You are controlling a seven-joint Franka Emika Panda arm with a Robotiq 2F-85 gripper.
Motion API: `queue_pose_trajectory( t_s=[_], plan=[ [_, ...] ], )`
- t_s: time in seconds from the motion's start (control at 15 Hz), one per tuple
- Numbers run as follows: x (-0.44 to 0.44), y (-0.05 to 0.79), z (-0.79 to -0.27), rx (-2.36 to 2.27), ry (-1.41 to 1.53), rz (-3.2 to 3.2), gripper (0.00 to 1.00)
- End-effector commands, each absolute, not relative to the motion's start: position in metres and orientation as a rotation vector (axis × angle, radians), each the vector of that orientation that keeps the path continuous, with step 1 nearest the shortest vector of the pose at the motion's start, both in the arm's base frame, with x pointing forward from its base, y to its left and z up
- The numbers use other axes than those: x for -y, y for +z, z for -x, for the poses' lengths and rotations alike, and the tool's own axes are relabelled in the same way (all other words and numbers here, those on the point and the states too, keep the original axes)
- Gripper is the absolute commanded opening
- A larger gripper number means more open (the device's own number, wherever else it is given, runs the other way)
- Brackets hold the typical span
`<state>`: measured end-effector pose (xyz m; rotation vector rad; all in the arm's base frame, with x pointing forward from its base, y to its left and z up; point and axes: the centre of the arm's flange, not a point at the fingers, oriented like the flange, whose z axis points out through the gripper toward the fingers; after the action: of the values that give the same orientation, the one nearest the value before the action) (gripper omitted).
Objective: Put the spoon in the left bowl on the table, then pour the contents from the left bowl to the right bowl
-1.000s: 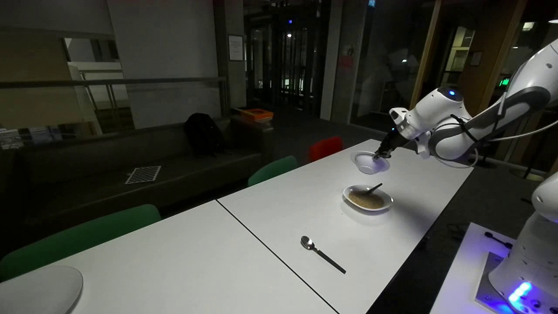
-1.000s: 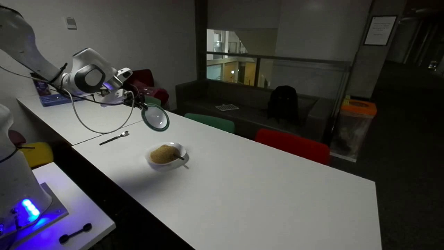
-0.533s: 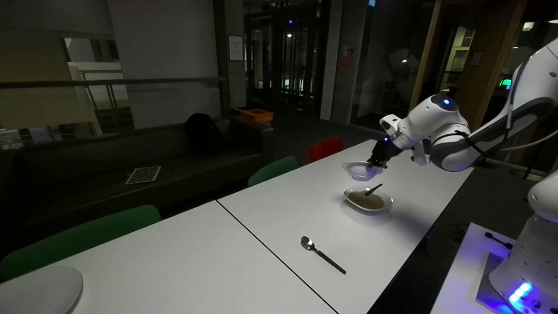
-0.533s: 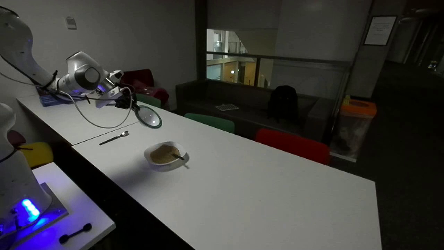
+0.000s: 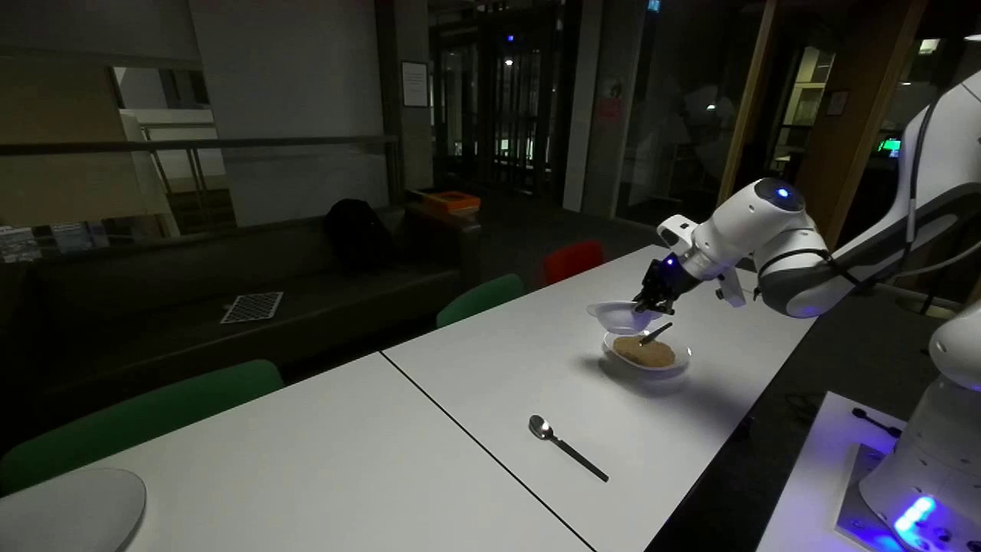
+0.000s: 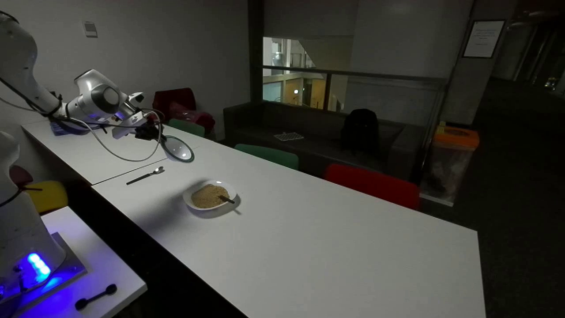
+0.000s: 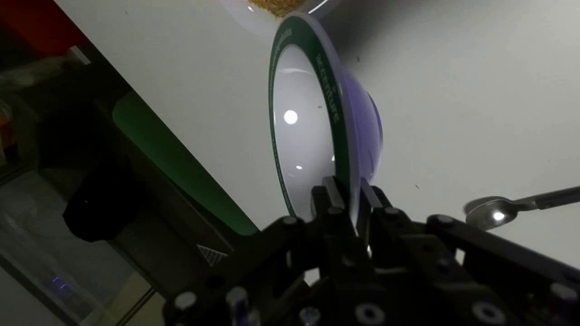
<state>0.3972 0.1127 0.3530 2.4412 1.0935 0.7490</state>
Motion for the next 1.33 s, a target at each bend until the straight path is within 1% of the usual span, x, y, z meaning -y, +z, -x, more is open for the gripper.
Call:
queue_pose_trajectory(
  t_s=[0.0,0.07,0.47,0.53,0.87,1.27],
  plan=[
    [-0.131,0.340,-0.376,-1.128,0.746,-2.444,0.03],
    [-0.127,0.347,-0.393,-1.120,0.745,-2.445,0.11],
    [-0.134,0.343,-0.390,-1.138,0.740,-2.450,0.11],
    [-0.128,0.344,-0.389,-1.124,0.751,-2.450,0.03],
    [-0.133,0.333,-0.389,-1.138,0.773,-2.428,0.03],
    [-0.190,0.301,-0.380,-1.344,0.722,-2.278,0.03]
  ],
)
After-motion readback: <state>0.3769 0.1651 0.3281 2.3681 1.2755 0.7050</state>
